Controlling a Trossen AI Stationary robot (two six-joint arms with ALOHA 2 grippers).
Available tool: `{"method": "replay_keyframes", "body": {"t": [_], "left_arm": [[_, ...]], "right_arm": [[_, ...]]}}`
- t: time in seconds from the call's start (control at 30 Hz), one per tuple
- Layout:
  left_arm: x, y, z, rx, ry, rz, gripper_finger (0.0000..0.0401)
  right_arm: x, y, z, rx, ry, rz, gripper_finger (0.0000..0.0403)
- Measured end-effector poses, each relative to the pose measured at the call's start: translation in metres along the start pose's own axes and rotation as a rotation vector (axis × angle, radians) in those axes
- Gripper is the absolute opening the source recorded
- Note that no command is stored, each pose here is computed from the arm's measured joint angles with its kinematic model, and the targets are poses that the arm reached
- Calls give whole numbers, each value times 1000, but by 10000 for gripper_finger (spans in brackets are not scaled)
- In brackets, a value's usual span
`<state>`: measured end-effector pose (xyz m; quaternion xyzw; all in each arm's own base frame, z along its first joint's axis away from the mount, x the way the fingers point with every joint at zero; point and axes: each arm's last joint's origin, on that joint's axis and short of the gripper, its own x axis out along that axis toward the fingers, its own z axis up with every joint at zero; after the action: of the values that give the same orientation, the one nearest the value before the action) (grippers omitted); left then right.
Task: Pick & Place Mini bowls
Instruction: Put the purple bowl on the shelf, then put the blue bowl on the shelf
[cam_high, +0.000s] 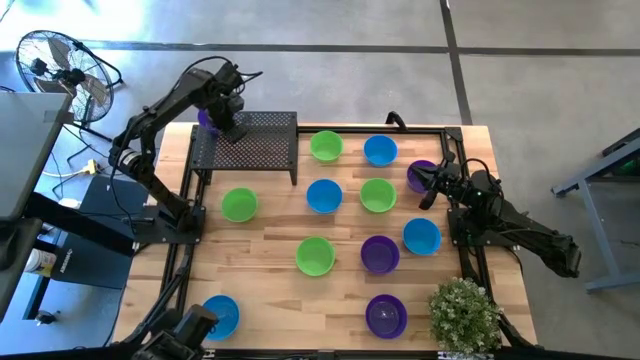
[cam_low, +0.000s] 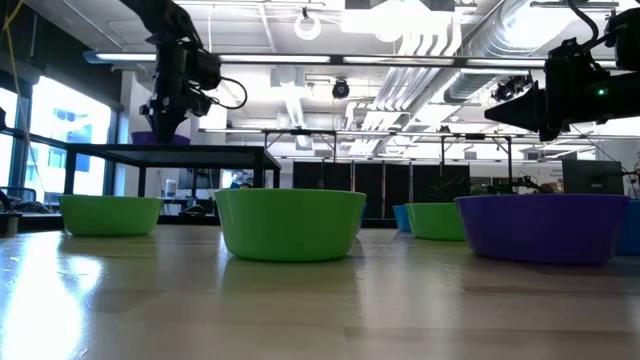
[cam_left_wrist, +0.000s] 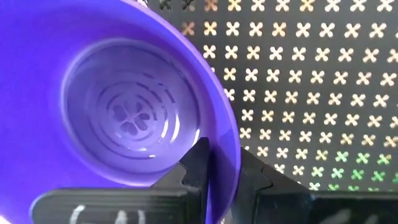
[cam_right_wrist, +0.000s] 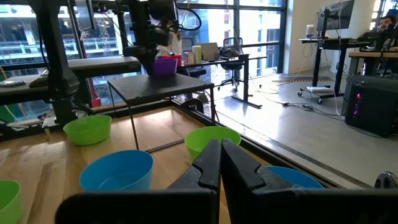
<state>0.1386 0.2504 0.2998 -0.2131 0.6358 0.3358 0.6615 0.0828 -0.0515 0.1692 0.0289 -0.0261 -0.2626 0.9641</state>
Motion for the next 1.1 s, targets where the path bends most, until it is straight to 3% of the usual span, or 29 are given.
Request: {"method": "replay_keyframes", "body": {"t": [0.13, 0.4, 0.53, 0.67, 0.77, 0.93, 1.1], "left_arm": [[-11, 2, 2, -6, -20, 6, 57], [-33, 5, 3, -13, -54, 18, 132], [-48, 6, 1, -14, -63, 19, 142], [-71, 5, -10, -38, -136, 44, 121], [-89, -8, -21, -42, -203, 47, 81], [-127, -39, -37, 0, -464, 30, 8], [-143, -79, -46, 104, -737, -38, 16]], "right_arm": [[0, 0, 0, 0, 0, 0, 0], [0, 0, 0, 0, 0, 0, 0], [0, 0, 0, 0, 0, 0, 0], [0, 0, 0, 0, 0, 0, 0], [0, 0, 0, 0, 0, 0, 0], [0, 0, 0, 0, 0, 0, 0], [0, 0, 0, 0, 0, 0, 0]]}}
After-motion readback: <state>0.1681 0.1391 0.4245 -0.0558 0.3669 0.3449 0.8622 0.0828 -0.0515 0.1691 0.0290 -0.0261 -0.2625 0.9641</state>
